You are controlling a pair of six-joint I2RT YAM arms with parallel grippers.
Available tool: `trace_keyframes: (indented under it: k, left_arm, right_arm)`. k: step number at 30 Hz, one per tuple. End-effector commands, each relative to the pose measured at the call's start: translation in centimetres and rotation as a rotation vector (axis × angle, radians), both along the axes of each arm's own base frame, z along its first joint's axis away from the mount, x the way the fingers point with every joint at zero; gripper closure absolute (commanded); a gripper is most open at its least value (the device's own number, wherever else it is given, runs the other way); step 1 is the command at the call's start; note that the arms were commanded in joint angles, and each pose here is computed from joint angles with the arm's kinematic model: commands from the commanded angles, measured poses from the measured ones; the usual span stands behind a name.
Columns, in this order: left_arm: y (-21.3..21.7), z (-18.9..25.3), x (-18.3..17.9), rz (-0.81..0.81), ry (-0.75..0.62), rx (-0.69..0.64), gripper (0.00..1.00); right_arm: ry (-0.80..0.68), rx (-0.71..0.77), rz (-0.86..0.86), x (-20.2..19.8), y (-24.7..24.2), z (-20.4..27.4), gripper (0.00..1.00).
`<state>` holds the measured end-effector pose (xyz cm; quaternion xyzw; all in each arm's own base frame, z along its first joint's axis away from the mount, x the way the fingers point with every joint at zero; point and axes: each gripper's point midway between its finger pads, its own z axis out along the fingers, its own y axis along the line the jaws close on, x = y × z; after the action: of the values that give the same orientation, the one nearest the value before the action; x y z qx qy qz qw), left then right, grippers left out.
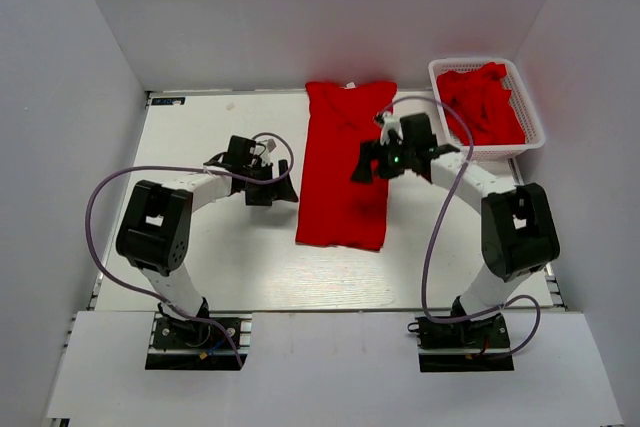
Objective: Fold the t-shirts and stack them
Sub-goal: Grab the bottom of the folded rectangular tshirt with both arms
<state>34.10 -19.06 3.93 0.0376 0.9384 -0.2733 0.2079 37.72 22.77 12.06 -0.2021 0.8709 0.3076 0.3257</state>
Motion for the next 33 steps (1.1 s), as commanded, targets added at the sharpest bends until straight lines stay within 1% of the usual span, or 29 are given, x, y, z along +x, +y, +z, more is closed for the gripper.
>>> trace_keyframes:
  k: [1,2,3,4,8,12,14,21,24,25,28,33]
  left_arm:
    - [-0.3,1.8,-1.1,-0.019,-0.050,-0.045,0.00]
    - [-0.1,1.7,-1.7,-0.019,-0.054,-0.047,0.00]
    - [0.0,1.8,-2.0,-0.019,-0.060,-0.049,0.00]
    - [0.3,1.1,-2.9,-0.019,-0.041,-0.043,0.00]
    - [0.7,1.3,-4.0,-0.005,-0.060,-0.043,0.00]
    - [1.2,1.7,-4.6,0.013,-0.074,-0.036,0.00]
    - [1.4,1.3,-5.3,0.021,-0.057,-0.037,0.00]
    - [1.7,1.1,-5.3,0.032,-0.061,-0.022,0.00]
    - [1.7,1.1,-5.3,0.032,-0.061,-0.022,0.00]
    - [1.7,1.1,-5.3,0.032,-0.061,-0.022,0.00]
    - [1.7,1.1,-5.3,0.032,-0.061,-0.022,0.00]
    - [1.7,1.1,-5.3,0.032,-0.061,-0.022,0.00]
  right_arm:
    - [0.147,0.057,0.070,-5.5,1.4,-2.6,0.10]
    - [0.183,0.066,0.093,-7.3,1.5,-3.4,0.10]
    - [0.196,0.076,0.106,-8.0,1.6,-3.6,0.10]
    - [0.224,0.086,0.116,-9.6,1.5,-4.6,0.10]
    - [0.267,0.088,0.120,-11.1,1.7,-6.0,0.10]
    - [0.286,0.092,0.137,-11.7,2.1,-6.5,0.10]
    - [0.287,0.097,0.140,-11.7,2.4,-6.5,0.10]
    - [0.256,0.074,0.141,-11.7,2.5,-5.9,0.10]
    - [0.274,0.068,0.145,-12.0,2.7,-6.1,0.10]
    - [0.279,0.074,0.152,-12.2,2.9,-6.0,0.12]
    - [0.306,0.094,0.173,-12.6,3.4,-6.2,0.12]
    - [0.290,0.149,0.238,-12.8,5.2,-4.6,0.12]
